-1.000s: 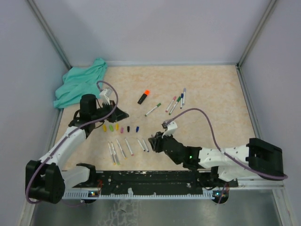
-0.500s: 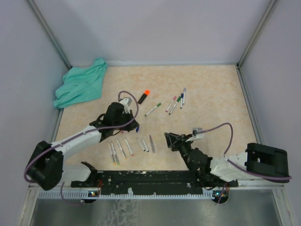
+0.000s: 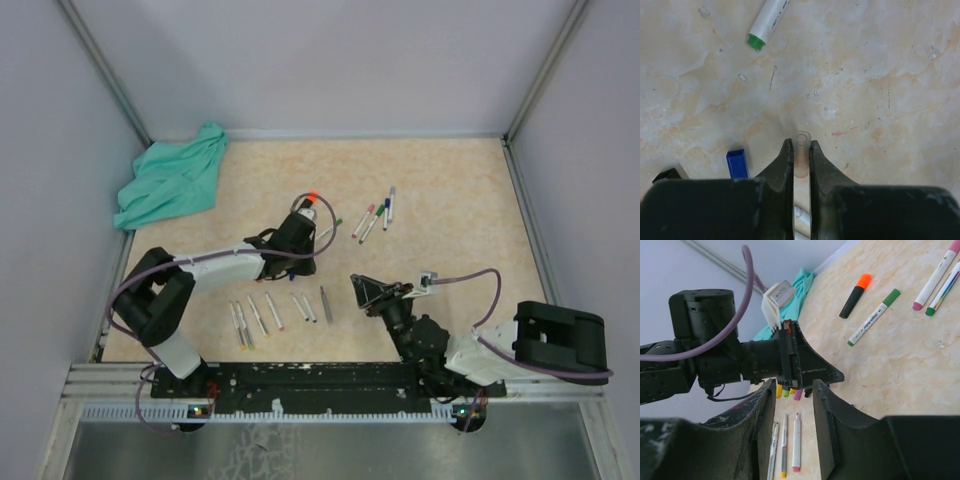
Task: Open the pen caps
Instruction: Place the pen cap at the center of the board, then pick up the pen from the center of the board.
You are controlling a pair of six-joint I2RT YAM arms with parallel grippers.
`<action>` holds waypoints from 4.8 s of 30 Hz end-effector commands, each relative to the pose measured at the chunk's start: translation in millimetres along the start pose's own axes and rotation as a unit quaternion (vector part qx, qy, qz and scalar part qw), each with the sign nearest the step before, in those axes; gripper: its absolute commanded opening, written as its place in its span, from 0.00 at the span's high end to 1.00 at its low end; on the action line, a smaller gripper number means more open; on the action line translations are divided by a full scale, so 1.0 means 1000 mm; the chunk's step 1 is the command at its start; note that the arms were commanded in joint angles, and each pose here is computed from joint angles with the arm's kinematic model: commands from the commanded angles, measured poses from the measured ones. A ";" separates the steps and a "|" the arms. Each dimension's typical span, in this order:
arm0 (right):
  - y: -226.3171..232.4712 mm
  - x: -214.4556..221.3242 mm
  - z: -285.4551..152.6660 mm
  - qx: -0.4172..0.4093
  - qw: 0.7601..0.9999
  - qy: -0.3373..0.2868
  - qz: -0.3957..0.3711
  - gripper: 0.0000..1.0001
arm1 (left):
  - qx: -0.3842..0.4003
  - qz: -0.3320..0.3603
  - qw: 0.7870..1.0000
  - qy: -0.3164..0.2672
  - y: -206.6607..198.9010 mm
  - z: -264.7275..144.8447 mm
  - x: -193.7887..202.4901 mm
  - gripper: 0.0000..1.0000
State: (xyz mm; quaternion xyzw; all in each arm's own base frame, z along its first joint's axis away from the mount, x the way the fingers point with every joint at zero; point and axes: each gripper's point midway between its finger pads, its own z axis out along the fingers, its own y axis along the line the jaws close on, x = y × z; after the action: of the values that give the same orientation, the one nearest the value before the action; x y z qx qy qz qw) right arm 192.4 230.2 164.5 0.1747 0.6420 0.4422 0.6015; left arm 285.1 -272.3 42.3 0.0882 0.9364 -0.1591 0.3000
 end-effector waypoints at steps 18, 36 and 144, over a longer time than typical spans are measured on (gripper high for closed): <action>0.000 -0.017 -0.001 0.009 0.998 -0.036 0.049 0.64 | -0.021 0.005 1.000 -0.001 -0.005 0.006 -0.010 0.60; 0.002 -0.016 -0.003 -0.002 0.998 -0.030 0.056 0.64 | 0.028 0.154 0.982 -0.108 -0.011 -0.027 -0.093 0.25; 0.193 0.030 -0.005 -0.242 0.925 0.242 -0.164 0.48 | 0.478 -0.049 0.823 -0.304 -0.071 -0.277 -0.033 1.00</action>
State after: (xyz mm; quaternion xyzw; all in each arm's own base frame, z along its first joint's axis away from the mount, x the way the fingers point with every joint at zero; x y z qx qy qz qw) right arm 125.5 344.6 251.5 -0.1875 0.6959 0.4798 0.5004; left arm 153.9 -245.6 293.2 0.1246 0.6162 -0.6023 0.4920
